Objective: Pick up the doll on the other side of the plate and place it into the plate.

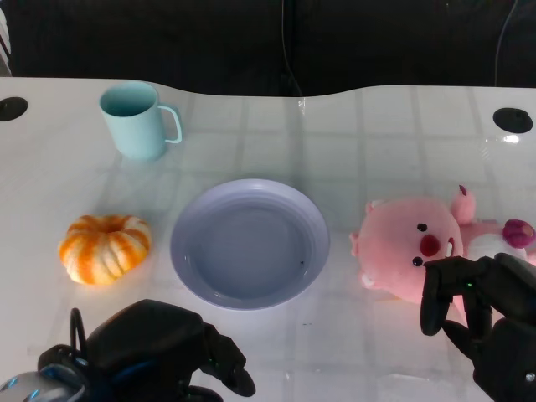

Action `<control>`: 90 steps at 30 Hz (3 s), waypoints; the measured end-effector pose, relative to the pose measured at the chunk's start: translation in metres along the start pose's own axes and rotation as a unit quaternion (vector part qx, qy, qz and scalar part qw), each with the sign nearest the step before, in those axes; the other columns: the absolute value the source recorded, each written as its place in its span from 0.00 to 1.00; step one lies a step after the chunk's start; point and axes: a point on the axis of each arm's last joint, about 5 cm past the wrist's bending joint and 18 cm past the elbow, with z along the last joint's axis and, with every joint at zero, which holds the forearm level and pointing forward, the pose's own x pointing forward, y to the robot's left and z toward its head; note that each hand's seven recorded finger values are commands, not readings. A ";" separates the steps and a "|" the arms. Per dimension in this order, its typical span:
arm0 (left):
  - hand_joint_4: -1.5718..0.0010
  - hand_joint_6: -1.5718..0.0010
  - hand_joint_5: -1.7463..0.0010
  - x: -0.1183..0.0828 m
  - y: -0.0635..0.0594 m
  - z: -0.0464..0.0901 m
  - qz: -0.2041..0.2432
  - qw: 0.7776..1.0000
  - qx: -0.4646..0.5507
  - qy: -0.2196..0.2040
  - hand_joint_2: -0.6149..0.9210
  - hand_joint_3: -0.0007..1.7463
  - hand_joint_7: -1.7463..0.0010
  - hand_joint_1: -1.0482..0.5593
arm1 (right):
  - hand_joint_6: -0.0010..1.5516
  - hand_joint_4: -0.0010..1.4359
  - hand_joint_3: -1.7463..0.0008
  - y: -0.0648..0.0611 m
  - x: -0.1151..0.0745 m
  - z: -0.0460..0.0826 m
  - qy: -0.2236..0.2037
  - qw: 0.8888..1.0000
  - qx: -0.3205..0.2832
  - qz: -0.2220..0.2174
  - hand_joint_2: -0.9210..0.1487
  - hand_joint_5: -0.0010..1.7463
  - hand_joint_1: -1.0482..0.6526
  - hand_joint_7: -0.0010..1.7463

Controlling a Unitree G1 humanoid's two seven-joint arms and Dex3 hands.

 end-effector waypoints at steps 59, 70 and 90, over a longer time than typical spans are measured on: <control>0.51 0.32 0.33 0.000 0.000 0.000 -0.001 1.000 0.004 -0.005 1.00 0.15 1.00 0.49 | 0.17 0.03 0.97 -0.009 0.003 -0.001 0.031 0.989 -0.089 -0.112 0.00 0.23 0.34 0.00; 0.51 0.33 0.33 0.000 0.000 0.000 -0.002 1.000 0.003 -0.001 1.00 0.15 1.00 0.50 | 0.09 0.00 1.00 -0.023 0.008 0.004 0.103 0.987 -0.102 -0.071 0.02 0.10 0.27 0.00; 0.51 0.32 0.31 0.000 -0.001 0.001 -0.001 1.000 0.004 -0.004 1.00 0.16 0.99 0.49 | 0.09 0.01 1.00 -0.031 0.035 -0.002 0.190 0.972 -0.139 0.027 0.01 0.05 0.23 0.01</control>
